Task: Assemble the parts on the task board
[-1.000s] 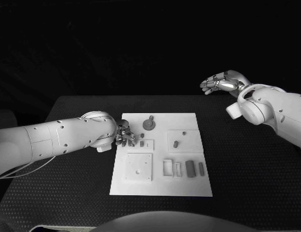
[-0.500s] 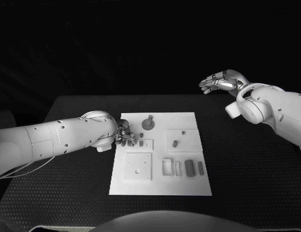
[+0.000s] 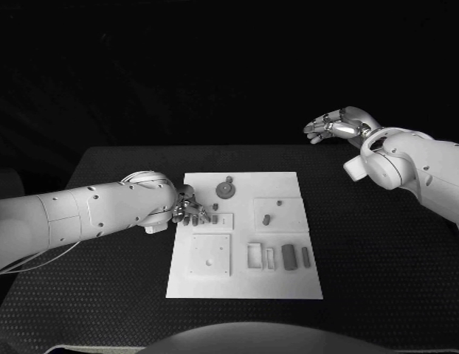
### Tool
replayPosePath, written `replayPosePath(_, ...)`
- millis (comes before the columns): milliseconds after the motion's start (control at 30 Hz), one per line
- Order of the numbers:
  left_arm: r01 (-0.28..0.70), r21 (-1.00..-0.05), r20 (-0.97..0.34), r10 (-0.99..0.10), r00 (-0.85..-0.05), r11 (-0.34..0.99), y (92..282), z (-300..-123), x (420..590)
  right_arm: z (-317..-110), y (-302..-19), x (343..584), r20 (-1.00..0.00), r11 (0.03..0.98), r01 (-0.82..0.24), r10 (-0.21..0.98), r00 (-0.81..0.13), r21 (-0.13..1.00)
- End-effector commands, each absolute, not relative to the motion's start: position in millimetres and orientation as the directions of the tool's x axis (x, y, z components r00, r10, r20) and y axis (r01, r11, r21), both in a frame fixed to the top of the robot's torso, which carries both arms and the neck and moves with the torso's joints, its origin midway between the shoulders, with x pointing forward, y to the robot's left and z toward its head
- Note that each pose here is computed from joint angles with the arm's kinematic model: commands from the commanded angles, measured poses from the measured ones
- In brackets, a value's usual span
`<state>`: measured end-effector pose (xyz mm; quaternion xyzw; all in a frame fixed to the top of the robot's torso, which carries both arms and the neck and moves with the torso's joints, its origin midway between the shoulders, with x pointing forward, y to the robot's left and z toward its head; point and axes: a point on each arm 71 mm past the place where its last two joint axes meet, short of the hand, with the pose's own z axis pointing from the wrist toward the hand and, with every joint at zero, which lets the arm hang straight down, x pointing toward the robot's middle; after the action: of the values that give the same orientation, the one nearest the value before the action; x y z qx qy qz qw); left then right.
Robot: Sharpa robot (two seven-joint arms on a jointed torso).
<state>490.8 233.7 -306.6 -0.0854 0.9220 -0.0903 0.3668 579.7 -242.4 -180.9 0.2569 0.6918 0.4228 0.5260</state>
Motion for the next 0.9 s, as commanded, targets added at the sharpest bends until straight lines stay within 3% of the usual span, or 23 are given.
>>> replayPosePath(33,-0.083,-0.164,-0.678,-0.173,-0.715,0.983,239.5,-310.7,489.8,-180,-241,579,-0.515,0.511,-0.103,0.794,-0.323,0.853)
replayPosePath(567,-0.147,-0.257,-0.68,-0.287,-0.675,0.955,244.5,-307.8,493.2,-182,-240,579,-0.513,0.51,-0.103,0.794,-0.326,0.854)
replayPosePath(767,-0.233,-0.437,-0.585,-0.471,-0.66,0.869,244.1,-304.4,494.3,-182,-240,579,-0.514,0.511,-0.101,0.794,-0.324,0.854)
replayPosePath(900,-0.232,-0.519,-0.57,-0.536,-0.623,0.823,241.7,-300.0,496.4,-182,-240,579,-0.514,0.511,-0.101,0.795,-0.324,0.854)
